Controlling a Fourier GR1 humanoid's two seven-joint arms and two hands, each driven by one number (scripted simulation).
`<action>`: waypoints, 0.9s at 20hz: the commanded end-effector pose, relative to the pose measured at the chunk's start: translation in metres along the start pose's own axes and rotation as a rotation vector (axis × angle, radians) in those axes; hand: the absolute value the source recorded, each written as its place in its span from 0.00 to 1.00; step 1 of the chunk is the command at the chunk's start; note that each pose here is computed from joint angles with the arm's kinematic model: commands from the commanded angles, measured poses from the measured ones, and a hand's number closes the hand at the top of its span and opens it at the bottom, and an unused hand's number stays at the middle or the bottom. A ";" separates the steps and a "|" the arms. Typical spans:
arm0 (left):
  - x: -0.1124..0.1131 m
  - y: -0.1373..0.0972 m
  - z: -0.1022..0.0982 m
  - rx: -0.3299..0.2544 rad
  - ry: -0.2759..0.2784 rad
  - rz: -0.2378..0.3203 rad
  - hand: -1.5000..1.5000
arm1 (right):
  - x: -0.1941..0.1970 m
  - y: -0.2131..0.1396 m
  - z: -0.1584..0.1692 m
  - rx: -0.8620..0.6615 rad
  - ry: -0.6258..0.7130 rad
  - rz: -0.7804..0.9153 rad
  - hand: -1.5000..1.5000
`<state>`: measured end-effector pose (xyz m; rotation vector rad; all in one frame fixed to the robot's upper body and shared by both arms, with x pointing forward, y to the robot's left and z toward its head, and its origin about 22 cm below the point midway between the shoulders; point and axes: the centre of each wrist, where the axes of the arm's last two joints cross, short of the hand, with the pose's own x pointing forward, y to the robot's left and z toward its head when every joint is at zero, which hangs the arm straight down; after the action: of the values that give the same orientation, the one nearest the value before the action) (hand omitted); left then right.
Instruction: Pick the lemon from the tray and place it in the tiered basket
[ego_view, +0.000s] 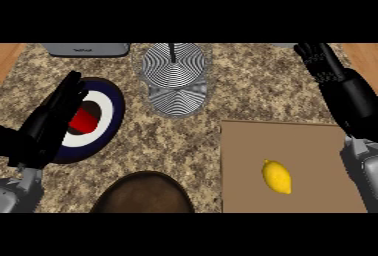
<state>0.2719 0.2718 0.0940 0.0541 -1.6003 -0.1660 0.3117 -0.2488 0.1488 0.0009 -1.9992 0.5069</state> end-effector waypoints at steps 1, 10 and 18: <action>-0.033 -0.003 0.000 -0.020 0.029 0.015 0.50 | -0.011 0.037 0.013 0.019 0.055 0.030 0.00; -0.089 -0.056 0.010 -0.116 0.061 0.042 0.50 | -0.084 0.183 0.067 0.044 0.273 0.070 0.00; -0.097 -0.045 0.008 -0.095 0.062 0.033 0.50 | -0.030 0.166 0.072 0.099 0.092 0.424 0.00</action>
<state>0.2619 0.2386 -0.0033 -0.0574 -1.5309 -0.2190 0.2394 -0.1341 0.0165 -0.2513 -1.8560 0.7359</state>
